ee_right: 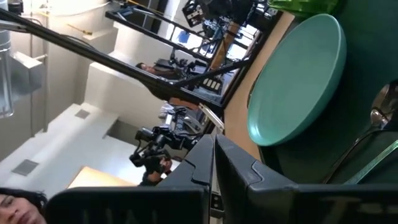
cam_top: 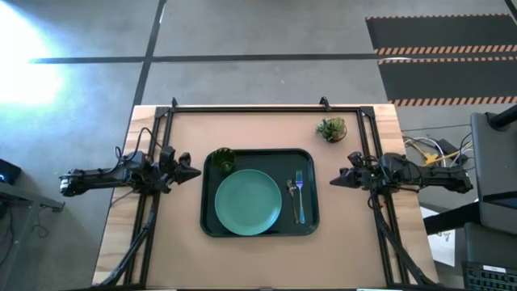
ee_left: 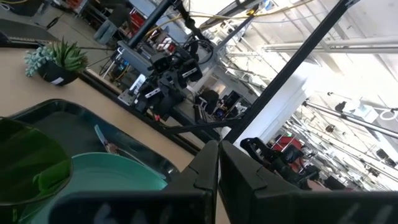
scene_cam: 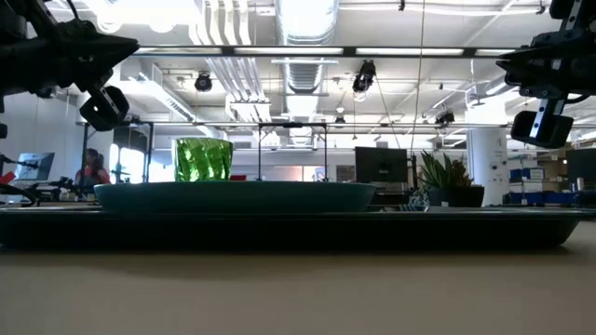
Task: Pick and place plate/cup/fork/spoon on tray
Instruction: Return to Home Position
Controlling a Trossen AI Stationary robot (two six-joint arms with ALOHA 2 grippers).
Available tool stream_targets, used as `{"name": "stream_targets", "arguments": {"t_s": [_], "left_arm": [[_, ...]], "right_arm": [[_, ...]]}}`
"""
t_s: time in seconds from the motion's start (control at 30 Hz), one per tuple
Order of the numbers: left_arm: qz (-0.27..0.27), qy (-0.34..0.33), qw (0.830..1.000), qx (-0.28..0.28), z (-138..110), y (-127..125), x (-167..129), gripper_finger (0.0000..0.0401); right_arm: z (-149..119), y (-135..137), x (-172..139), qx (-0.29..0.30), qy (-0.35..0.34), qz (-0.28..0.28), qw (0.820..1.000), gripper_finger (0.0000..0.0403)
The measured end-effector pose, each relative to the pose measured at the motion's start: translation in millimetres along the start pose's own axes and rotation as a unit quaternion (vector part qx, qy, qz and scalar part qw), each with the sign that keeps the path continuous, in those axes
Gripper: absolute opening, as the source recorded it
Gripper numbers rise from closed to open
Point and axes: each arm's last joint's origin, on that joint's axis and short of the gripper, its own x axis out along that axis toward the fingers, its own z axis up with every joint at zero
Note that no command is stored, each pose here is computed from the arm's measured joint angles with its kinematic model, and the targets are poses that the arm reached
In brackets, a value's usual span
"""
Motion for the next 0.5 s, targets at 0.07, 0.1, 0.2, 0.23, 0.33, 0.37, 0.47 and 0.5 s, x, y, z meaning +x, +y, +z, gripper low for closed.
{"name": "stream_targets", "arguments": {"t_s": [0.07, 0.1, 0.2, 0.23, 0.33, 0.37, 0.47, 0.5], "left_arm": [[0.000, 0.000, 1.000, 0.000, -0.1, 0.0, 0.0, 0.0000], [0.000, 0.000, 1.000, 0.000, -0.1, 0.1, 0.0, 0.0000], [0.000, 0.000, 1.000, 0.000, -0.1, 0.0, 0.0, 0.0000], [0.000, 0.000, 1.000, 0.000, -0.1, 0.0, 0.0, 0.0000], [0.000, 0.000, 1.000, 0.000, -0.1, 0.0, 0.0, 0.0000], [0.000, 0.000, 1.000, 0.000, -0.1, 0.0, 0.0, 0.0000], [0.000, 0.000, 1.000, 0.001, -0.1, 0.1, 0.0, 0.0000], [0.000, 0.000, 1.000, 0.001, -0.2, 0.1, 0.0, 0.0000]], "right_arm": [[0.0, 0.0, 0.0, 0.001, 0.000, 0.000, 1.000, 0.0009], [0.0, 0.1, 0.0, 0.002, 0.000, 0.000, 1.000, 0.0009], [0.0, 0.0, 0.0, -0.001, 0.000, 0.000, 1.000, 0.0009], [0.0, 0.0, 0.0, -0.005, 0.000, 0.000, 1.000, 0.0009], [0.1, 0.2, 0.0, -0.006, 0.000, 0.002, 1.000, 0.0009], [0.1, 0.3, 0.0, -0.007, -0.001, 0.002, 1.000, 0.0009], [0.1, 0.2, 0.0, -0.006, -0.001, 0.002, 1.000, 0.0009], [0.1, 0.2, 0.0, -0.006, -0.001, 0.002, 1.000, 0.0009]]}}
